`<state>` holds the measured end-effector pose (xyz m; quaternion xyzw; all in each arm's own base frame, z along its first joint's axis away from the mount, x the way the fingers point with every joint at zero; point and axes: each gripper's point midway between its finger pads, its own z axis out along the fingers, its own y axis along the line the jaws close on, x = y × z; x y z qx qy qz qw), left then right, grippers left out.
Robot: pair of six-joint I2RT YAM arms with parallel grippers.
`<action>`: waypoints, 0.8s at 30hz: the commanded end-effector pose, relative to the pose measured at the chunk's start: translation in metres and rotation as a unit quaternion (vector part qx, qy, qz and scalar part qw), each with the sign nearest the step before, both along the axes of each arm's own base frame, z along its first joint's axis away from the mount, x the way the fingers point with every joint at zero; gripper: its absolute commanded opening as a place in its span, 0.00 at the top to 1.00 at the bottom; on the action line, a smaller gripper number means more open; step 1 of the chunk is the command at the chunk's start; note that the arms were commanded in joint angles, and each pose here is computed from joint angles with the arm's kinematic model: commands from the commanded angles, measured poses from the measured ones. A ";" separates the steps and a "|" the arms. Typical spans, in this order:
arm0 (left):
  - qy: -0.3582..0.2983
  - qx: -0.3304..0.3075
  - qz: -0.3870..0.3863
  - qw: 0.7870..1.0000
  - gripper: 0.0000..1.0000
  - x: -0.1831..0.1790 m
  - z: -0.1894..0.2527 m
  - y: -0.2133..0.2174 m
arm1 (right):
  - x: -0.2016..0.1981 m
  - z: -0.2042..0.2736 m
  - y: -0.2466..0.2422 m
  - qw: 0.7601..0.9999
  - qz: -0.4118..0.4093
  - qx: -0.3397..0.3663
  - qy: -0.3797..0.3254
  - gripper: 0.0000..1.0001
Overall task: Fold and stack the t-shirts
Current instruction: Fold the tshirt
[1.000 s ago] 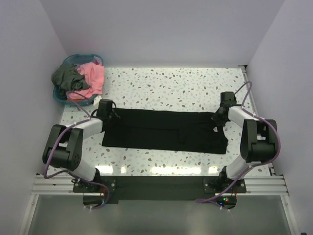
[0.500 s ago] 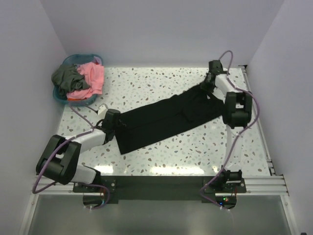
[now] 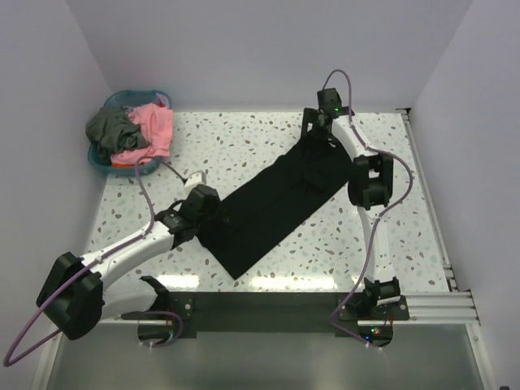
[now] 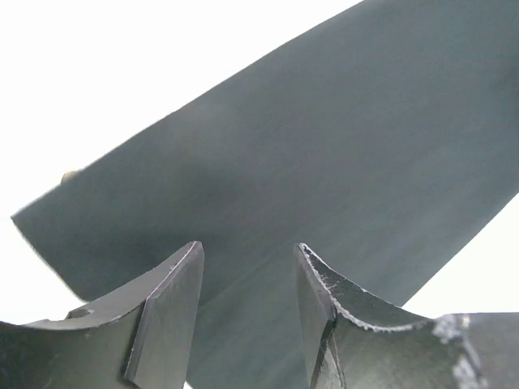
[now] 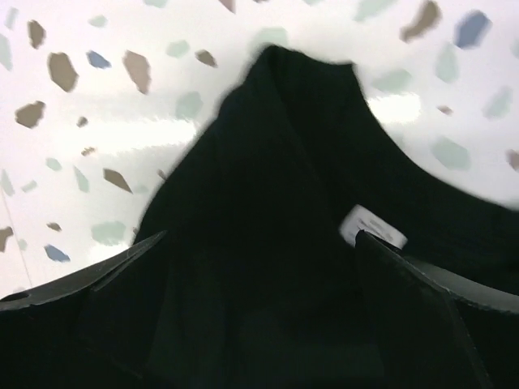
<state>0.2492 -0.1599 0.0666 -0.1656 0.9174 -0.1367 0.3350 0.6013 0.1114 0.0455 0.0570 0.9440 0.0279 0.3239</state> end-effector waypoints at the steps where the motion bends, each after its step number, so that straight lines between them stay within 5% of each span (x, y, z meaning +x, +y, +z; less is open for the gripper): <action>1: -0.101 0.064 -0.082 0.989 0.46 0.048 0.062 -0.016 | -0.012 0.073 -0.028 0.998 -0.050 -0.012 -0.044 0.03; 8: -0.030 0.137 -0.203 0.969 0.52 0.072 0.015 -0.048 | -0.063 0.085 -0.035 0.994 -0.095 0.012 -0.046 0.04; 12: 0.023 0.155 -0.210 0.965 0.59 0.065 -0.020 -0.047 | -0.086 0.041 -0.024 0.995 -0.093 0.036 0.006 0.18; 16: 0.054 0.210 -0.187 0.958 0.61 0.053 -0.042 -0.029 | -0.094 0.012 -0.018 0.994 -0.092 0.048 0.033 0.45; 24: 0.111 0.217 -0.207 0.948 0.65 -0.002 -0.082 -0.032 | -0.088 -0.024 -0.024 0.994 -0.076 0.008 0.077 0.49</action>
